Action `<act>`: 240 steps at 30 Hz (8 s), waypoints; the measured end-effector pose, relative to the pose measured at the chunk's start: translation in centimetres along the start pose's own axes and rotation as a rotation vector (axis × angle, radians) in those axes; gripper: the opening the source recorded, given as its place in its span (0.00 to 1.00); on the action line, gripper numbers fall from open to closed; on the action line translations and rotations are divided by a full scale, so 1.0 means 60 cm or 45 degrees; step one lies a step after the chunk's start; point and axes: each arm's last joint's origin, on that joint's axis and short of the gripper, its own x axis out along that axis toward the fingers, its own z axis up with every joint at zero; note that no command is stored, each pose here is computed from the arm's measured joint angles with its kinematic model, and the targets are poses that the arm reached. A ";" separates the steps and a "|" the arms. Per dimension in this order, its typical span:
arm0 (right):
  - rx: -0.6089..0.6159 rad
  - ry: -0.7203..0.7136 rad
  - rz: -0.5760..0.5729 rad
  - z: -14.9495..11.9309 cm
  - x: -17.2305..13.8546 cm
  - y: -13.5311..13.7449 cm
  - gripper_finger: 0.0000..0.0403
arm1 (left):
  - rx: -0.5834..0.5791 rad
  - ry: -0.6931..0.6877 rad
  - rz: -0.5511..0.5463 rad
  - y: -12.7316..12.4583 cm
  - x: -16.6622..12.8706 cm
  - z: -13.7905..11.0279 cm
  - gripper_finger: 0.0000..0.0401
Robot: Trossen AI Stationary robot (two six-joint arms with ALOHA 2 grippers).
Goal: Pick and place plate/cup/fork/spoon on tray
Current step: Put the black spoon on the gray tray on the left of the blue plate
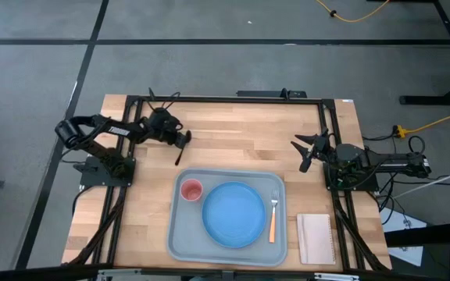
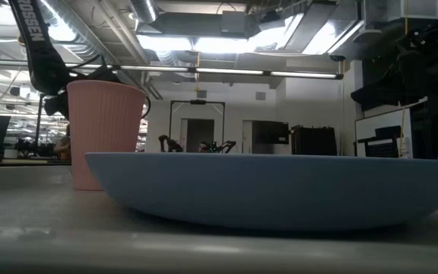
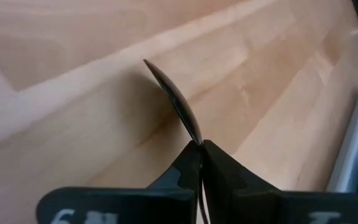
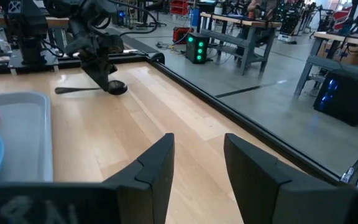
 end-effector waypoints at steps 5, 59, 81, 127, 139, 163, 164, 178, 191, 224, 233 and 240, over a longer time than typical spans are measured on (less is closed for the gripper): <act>-0.007 0.000 -0.001 0.000 0.000 0.000 0.36 | 0.003 -0.049 -0.007 -0.017 -0.019 0.012 0.01; 0.070 0.000 0.005 0.000 0.000 0.000 0.36 | -0.090 0.605 0.459 -0.452 -0.224 -0.198 0.00; 0.064 0.001 0.004 0.000 0.000 0.000 0.36 | 0.144 0.541 1.262 -0.402 -0.121 -0.357 0.00; 0.061 0.006 0.002 -0.001 0.001 0.000 0.36 | 0.086 0.509 1.583 -0.383 -0.107 -0.474 0.10; 0.131 0.005 0.004 -0.001 0.001 0.000 0.36 | 0.084 0.307 1.156 -0.507 -0.184 -0.410 0.08; 0.235 0.015 0.067 -0.001 0.001 0.003 0.36 | -0.183 0.565 1.319 -0.472 -0.210 -0.513 0.00; 0.234 0.015 0.067 -0.001 0.001 0.003 0.36 | -0.186 0.556 1.317 -0.471 -0.209 -0.513 0.00; 0.232 0.015 0.068 -0.001 0.001 0.003 0.36 | -0.221 0.414 1.177 -0.468 -0.186 -0.514 0.04; 0.305 0.018 0.070 -0.001 0.001 0.003 0.36 | -0.227 0.382 1.130 -0.413 -0.206 -0.493 0.07; 0.303 0.018 0.069 -0.001 0.001 0.003 0.36 | -0.106 0.227 0.863 -0.414 -0.274 -0.457 0.26; 0.293 0.017 0.068 -0.001 0.001 0.003 0.36 | -0.108 0.142 0.661 -0.378 -0.247 -0.483 0.27; 0.294 0.017 0.068 -0.001 0.001 0.003 0.36 | -0.217 0.243 0.513 -0.313 -0.202 -0.519 0.27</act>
